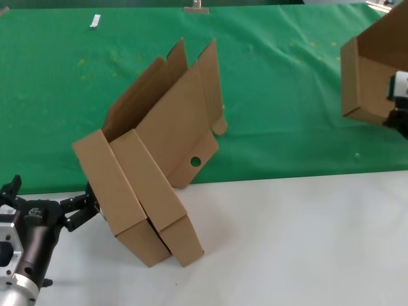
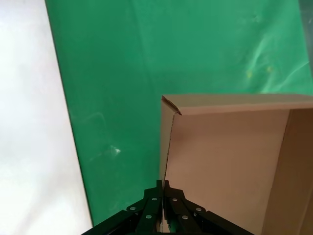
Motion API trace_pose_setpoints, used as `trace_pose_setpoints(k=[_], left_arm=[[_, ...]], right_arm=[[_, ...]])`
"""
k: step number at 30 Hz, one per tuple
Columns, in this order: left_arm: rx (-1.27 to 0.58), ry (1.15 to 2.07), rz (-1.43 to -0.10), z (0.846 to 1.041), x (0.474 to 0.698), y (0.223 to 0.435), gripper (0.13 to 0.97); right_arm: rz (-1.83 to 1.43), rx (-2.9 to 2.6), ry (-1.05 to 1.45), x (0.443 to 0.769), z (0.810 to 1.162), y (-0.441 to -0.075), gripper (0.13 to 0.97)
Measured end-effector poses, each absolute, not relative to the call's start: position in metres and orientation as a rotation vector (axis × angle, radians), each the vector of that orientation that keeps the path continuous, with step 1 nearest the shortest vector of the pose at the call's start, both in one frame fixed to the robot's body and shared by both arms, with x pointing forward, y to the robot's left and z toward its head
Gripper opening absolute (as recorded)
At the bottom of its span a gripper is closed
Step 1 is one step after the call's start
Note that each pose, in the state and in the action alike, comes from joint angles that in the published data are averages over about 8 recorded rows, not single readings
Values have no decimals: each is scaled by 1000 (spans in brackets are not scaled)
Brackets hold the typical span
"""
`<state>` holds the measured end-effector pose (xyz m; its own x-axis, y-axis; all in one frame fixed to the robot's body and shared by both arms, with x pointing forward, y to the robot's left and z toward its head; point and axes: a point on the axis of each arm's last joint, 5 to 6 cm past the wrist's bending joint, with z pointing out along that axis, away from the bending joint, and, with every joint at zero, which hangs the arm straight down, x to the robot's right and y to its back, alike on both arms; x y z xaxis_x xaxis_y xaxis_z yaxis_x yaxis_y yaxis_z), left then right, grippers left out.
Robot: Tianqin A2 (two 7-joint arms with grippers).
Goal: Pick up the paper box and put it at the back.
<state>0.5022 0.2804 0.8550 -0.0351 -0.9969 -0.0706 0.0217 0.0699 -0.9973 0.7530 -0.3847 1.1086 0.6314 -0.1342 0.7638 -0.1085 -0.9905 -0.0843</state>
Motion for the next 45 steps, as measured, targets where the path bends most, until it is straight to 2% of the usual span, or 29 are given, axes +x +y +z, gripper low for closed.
trace_pose_setpoints(k=[9, 18, 29, 40, 44, 45], left_arm=[[-1125, 1253, -1193, 855, 502, 280, 966], [-1125, 1253, -1193, 855, 502, 280, 966], [-1125, 1253, -1193, 855, 502, 280, 966], [-1125, 1253, -1193, 855, 502, 280, 966], [-1125, 1253, -1193, 855, 502, 280, 966], [-1125, 1253, -1193, 855, 502, 280, 966]], right_arm=[[-1322, -2818, 233, 756, 1097, -376, 156], [-1333, -2780, 275, 758, 1093, -373, 213], [-1268, -2716, 326, 751, 1101, -389, 381], [-1152, -2532, 406, 719, 1127, -448, 624], [-1119, -2376, 404, 703, 1126, -471, 728], [-1112, -2325, 398, 699, 1123, -476, 728]])
